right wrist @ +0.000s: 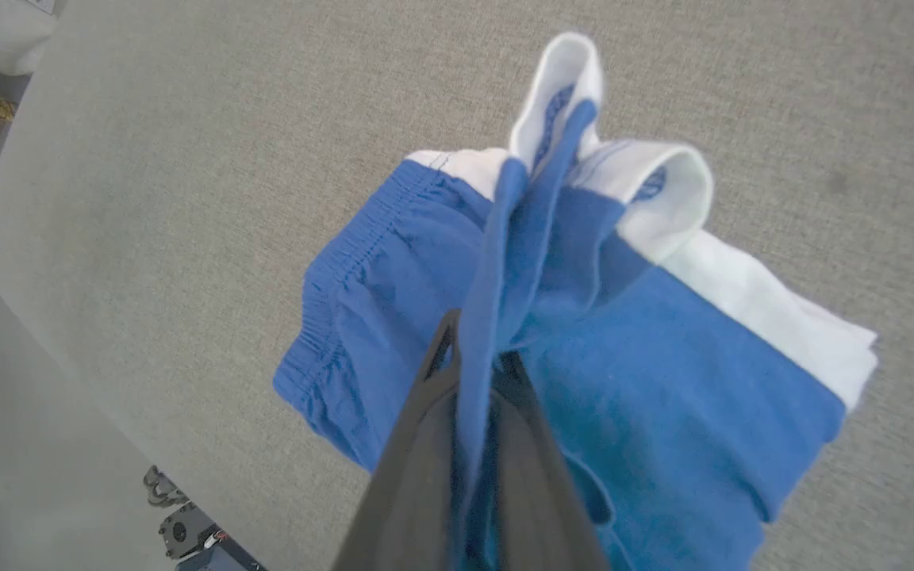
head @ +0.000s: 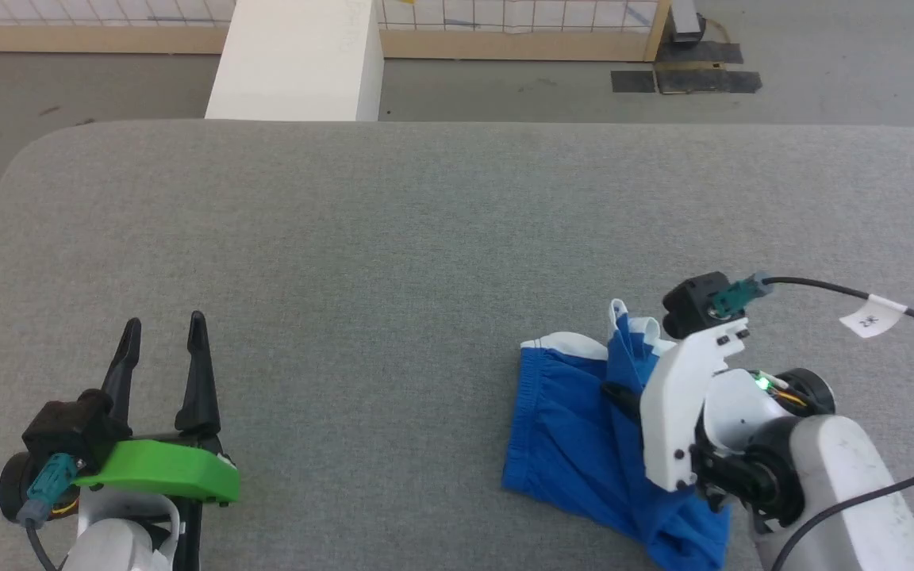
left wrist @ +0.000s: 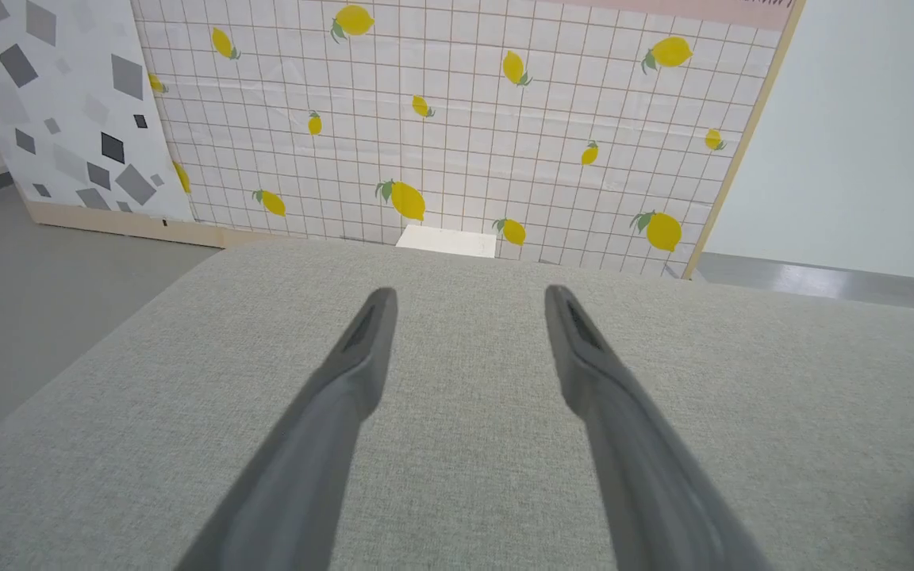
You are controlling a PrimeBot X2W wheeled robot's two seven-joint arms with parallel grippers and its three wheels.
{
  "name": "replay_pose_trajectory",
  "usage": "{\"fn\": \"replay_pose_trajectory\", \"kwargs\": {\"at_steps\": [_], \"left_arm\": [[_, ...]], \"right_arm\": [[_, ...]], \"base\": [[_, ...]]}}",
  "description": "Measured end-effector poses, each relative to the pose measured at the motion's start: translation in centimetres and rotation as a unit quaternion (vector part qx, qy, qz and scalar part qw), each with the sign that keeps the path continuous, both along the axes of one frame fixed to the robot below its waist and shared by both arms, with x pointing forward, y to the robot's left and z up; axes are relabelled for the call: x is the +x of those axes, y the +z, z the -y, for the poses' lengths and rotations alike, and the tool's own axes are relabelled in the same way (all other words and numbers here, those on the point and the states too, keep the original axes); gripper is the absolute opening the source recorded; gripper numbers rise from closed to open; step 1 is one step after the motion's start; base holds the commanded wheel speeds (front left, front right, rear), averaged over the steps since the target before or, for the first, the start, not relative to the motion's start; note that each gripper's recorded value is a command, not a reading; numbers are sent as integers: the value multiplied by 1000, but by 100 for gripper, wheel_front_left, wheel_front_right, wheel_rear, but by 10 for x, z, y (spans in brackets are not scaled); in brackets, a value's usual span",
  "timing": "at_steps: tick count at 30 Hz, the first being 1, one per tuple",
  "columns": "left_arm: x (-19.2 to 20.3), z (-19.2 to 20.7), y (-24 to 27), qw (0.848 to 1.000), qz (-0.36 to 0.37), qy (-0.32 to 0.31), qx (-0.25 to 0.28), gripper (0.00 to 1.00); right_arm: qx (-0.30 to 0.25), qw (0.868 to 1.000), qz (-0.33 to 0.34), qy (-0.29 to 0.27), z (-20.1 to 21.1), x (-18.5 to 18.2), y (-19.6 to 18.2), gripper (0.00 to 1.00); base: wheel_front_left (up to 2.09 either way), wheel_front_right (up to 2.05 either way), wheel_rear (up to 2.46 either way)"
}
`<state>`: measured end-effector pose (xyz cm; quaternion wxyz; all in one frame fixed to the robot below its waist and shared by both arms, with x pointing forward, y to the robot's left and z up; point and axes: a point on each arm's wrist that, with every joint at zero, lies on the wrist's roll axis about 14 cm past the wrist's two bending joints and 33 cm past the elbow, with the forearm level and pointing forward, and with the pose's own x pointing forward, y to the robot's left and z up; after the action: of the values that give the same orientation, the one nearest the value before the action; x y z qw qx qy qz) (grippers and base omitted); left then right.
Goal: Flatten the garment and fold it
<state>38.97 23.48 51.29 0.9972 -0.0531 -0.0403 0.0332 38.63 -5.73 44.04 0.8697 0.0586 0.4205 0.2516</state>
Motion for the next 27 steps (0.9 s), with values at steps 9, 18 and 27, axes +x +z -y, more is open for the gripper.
{"fn": "replay_pose_trajectory", "kwargs": {"at_steps": [9,18,27], "left_arm": [[-2,-2,-11,1000,-17,5,-5,100],[1,5,-10,1000,-14,-5,-9,100],[7,16,-4,1000,-5,-23,-7,100]], "right_arm": [[12,1000,-8,26,-34,0,-40,72],[41,994,70,78,-71,9,2,100],[1,979,202,19,-32,42,58,100]], "base": [[0,0,0],[0,0,0],[0,0,0]]}}
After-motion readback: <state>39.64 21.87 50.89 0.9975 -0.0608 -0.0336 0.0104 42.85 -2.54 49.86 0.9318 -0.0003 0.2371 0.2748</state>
